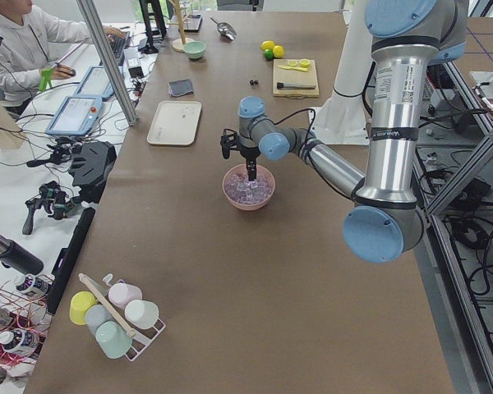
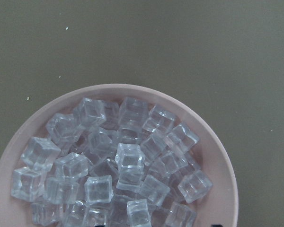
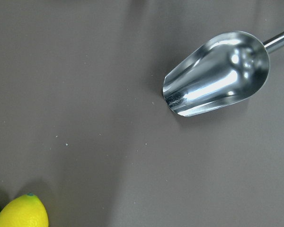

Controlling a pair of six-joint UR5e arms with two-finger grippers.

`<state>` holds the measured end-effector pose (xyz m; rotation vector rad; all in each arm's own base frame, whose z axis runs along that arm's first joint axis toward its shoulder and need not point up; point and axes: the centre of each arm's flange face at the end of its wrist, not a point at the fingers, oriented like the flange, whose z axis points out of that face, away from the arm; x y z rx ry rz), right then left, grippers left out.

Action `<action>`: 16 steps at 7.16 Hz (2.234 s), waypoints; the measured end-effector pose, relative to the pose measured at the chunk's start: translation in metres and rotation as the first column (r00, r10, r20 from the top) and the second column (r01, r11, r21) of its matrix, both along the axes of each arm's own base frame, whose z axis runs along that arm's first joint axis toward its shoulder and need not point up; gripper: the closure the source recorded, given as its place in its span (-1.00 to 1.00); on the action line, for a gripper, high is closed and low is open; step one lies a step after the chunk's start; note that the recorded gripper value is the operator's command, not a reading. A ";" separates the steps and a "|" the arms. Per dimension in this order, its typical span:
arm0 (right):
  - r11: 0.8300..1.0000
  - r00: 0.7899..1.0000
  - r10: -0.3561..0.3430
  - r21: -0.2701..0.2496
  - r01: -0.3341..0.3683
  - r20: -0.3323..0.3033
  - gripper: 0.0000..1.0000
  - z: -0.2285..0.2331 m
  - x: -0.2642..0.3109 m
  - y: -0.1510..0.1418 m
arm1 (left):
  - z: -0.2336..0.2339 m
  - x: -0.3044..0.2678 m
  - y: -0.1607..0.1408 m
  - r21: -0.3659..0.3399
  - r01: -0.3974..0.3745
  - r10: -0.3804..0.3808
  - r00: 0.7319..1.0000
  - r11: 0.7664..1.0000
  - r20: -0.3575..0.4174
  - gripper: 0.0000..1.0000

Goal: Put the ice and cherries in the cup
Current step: 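Reach the left gripper into the pink bowl and grasp an ice cube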

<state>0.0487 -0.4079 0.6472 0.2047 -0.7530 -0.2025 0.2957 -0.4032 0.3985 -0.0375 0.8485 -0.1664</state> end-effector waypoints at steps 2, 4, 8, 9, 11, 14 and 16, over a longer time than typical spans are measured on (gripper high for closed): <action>1.000 1.000 0.000 -0.004 0.000 0.000 -1.00 0.002 0.000 0.000 | 0.005 0.015 0.006 -0.021 0.005 -0.005 1.000 1.000 -0.002 -0.24; 1.000 1.000 0.000 -0.004 0.000 0.000 -1.00 0.003 0.000 0.000 | 0.013 0.031 0.011 -0.002 0.003 -0.003 1.000 1.000 0.023 -0.17; 1.000 1.000 0.000 -0.004 0.000 0.000 -1.00 0.003 0.000 0.000 | 0.039 0.035 0.012 0.014 0.001 -0.002 1.000 1.000 0.022 0.19; 1.000 1.000 0.000 -0.005 0.000 0.000 -1.00 0.003 0.000 0.000 | 0.039 0.035 0.012 0.013 0.004 -0.004 1.000 1.000 0.020 0.89; 1.000 1.000 0.000 -0.007 0.000 0.001 -1.00 0.004 0.000 0.001 | 0.038 0.035 0.012 0.013 0.007 -0.007 1.000 1.000 0.018 1.00; 1.000 1.000 -0.001 -0.011 0.001 0.008 -1.00 0.005 -0.001 0.002 | 0.023 0.028 0.014 0.028 0.011 -0.011 1.000 1.000 -0.004 1.00; 1.000 1.000 -0.001 -0.012 0.001 0.010 -1.00 0.004 -0.001 0.001 | -0.003 0.017 0.012 0.050 0.018 -0.016 0.999 0.999 -0.049 1.00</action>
